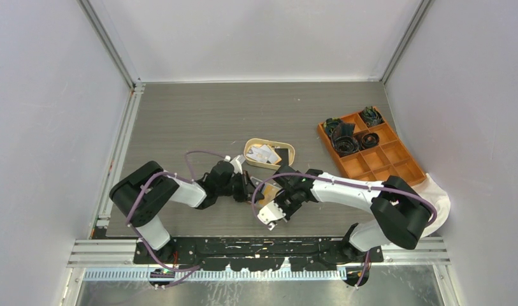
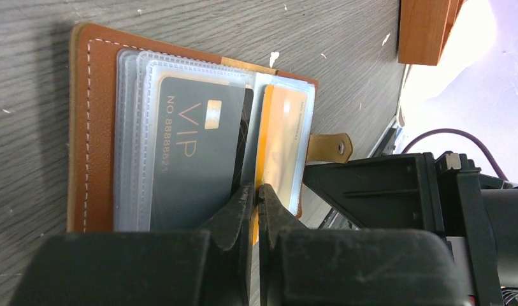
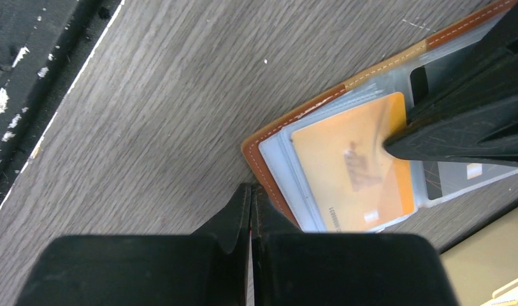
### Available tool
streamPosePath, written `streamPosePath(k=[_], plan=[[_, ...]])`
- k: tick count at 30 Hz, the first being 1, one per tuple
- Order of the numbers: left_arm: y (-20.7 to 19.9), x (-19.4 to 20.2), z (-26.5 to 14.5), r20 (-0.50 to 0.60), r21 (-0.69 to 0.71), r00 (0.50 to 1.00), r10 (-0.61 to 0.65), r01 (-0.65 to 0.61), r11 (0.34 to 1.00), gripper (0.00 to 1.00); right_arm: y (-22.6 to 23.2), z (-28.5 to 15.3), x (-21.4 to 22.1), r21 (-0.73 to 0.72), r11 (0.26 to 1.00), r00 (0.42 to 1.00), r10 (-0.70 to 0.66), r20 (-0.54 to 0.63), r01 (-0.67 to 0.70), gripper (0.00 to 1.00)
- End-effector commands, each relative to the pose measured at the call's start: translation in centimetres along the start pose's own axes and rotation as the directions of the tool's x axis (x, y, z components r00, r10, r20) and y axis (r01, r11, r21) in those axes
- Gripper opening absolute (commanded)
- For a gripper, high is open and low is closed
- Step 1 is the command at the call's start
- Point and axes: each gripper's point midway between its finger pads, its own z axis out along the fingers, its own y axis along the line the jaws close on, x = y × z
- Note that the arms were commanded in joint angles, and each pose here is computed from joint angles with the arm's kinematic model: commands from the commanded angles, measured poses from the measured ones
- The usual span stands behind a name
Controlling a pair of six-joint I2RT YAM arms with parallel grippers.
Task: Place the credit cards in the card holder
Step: Insert the credit card into the card holder.
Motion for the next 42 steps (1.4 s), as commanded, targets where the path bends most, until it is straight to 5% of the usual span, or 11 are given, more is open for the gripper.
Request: streamPosePath(k=[1,11,34,42], plan=[[0.1,0.4,0.4,0.001,-0.004,1.0,0.003,-0.003,1.0,0.04,-0.8,0.2,1.2,0.032,0.999,0.998,0.007,-0.064,-0.005,0.03],[-0.5,-0.8,-1.0,0.05,-0.052,0.997,0.059,-0.056,0.997,0.25,-0.8,-0.7,0.9,0.032,0.999,0.998,0.024,-0.058,-0.022,0.05],[-0.7,-1.0,0.5,-0.005,-0.054,0.998,0.069,-0.069,0.996,0.24,-1.8,-2.4,0.9,0.074,0.99,0.993,0.12,-0.004,-0.119,0.06],[-3.6,-2.8,0.2,0.108,0.058,0.99,0.092,-0.098,0.993,0.21,-2.6,-5.8,0.9,0.145,0.959,0.969,0.234,0.079,-0.244,0.11]])
